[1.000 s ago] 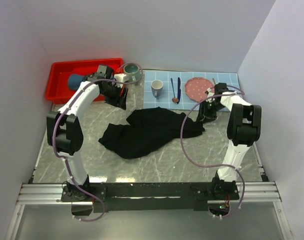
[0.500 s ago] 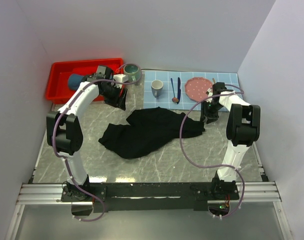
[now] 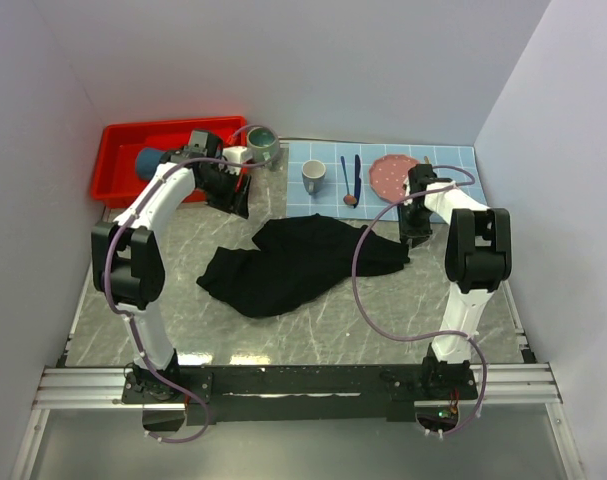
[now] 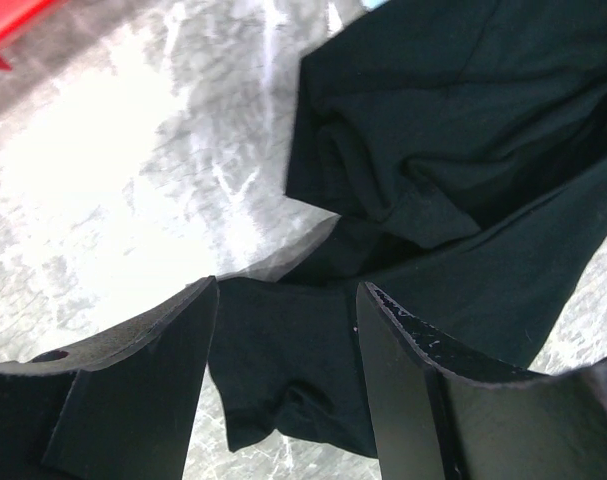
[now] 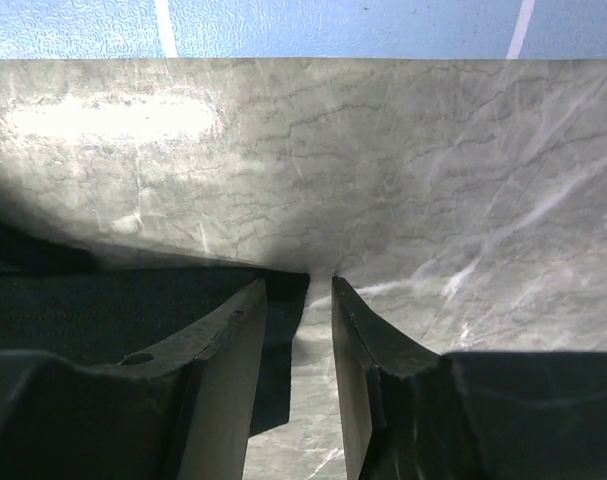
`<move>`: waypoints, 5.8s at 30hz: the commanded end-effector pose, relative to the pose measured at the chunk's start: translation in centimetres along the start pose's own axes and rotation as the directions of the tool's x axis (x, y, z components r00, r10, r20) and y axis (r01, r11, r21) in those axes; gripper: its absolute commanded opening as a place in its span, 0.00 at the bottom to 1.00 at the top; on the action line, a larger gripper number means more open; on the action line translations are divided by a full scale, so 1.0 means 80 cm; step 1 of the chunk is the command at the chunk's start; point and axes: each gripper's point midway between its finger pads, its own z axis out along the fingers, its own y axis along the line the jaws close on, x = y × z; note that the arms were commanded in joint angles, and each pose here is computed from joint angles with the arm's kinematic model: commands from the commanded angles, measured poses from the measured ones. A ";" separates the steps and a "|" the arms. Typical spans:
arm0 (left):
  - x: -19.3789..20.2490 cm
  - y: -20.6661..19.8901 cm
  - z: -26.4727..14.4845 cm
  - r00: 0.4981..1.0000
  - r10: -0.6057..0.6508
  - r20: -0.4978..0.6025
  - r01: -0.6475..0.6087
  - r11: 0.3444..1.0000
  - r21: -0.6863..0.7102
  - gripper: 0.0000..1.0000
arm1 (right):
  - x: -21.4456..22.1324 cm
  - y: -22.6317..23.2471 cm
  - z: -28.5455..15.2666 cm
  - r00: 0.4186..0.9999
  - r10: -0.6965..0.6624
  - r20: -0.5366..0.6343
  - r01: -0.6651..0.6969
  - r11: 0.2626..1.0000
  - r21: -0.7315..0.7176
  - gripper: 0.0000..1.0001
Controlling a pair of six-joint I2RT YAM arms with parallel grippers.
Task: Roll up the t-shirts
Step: Flatten out the T-shirt at the center of the board.
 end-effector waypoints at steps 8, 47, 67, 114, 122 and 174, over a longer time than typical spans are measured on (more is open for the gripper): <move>-0.024 0.031 -0.030 0.994 -0.046 0.102 0.048 0.999 -0.016 0.64 | 0.045 0.004 0.023 0.981 -0.125 -0.151 0.125 0.992 -0.008 0.30; 0.110 0.083 0.044 0.980 -0.180 -0.080 0.171 0.980 -0.103 0.65 | -0.028 0.024 -0.310 0.715 -0.080 0.695 0.181 0.981 -0.073 0.00; 0.141 0.073 0.113 0.969 -0.142 -0.202 0.120 0.985 -0.121 0.13 | -0.046 0.027 -0.295 0.737 -0.079 0.671 0.182 0.980 -0.084 0.00; -0.040 -0.174 -0.840 -0.174 0.773 0.610 0.428 0.617 -0.661 0.01 | 0.085 -0.034 -0.938 -0.619 -0.231 0.750 -0.124 0.973 0.197 0.00; 0.011 -0.228 -0.883 -0.297 0.787 0.540 0.455 0.614 -0.645 0.01 | 0.199 -0.025 -1.025 -0.789 -0.244 0.563 -0.175 0.969 0.174 0.00; -0.093 0.212 -0.077 0.846 0.313 0.432 -0.036 0.842 -0.539 0.01 | -0.285 -0.001 -0.205 0.428 -0.462 0.777 0.267 0.886 0.380 0.00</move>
